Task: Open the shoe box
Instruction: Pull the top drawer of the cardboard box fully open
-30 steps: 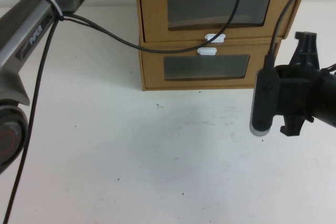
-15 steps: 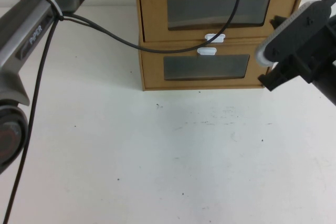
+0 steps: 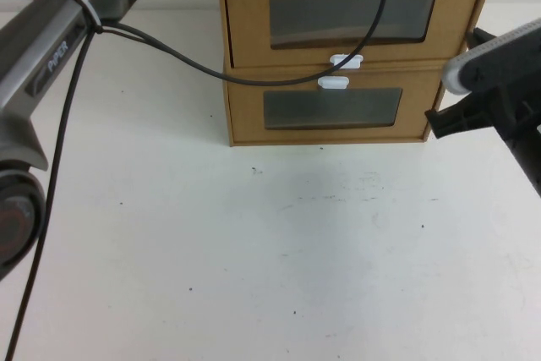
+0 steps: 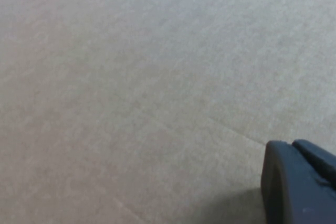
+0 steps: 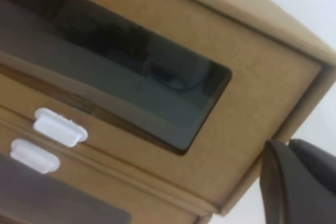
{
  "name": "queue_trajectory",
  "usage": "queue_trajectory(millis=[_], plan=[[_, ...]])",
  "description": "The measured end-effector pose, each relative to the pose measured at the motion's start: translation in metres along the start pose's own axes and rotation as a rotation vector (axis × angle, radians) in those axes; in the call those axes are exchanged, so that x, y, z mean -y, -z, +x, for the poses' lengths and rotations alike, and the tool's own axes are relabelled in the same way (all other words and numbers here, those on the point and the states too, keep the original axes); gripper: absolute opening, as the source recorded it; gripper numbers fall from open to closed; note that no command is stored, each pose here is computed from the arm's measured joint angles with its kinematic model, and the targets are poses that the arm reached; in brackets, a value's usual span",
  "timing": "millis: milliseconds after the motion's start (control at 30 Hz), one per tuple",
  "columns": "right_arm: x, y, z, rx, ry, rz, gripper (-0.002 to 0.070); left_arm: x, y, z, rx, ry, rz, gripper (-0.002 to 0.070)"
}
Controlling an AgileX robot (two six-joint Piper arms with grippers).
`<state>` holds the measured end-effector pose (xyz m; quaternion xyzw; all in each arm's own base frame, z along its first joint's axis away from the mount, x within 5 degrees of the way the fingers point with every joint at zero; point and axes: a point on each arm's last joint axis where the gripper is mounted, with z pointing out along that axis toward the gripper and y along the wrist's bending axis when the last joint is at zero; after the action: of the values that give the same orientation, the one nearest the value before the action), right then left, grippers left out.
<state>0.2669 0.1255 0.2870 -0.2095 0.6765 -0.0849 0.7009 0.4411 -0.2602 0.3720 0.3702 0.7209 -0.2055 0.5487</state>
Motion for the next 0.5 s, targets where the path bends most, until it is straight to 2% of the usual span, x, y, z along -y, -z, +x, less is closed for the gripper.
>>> queue_trajectory(millis=[100,333,400,500], plan=[[-0.003,0.0,-0.004,0.044,0.079,-0.024,-0.0019,0.0,0.0,0.0,0.0,0.0,0.0,-0.0007],[-0.027,-0.012,0.009,0.114,0.503,-0.138,-0.0019,0.0,0.0,0.0,0.0,0.0,0.0,-0.0007],[-0.034,-0.017,0.019,0.1,0.643,-0.158,-0.0019,0.0,-0.001,0.001,-0.003,0.001,0.001,-0.0007],[-0.044,-0.024,0.035,0.087,0.929,-0.179,-0.0019,0.0,-0.004,0.003,-0.005,0.004,0.002,-0.0007]])
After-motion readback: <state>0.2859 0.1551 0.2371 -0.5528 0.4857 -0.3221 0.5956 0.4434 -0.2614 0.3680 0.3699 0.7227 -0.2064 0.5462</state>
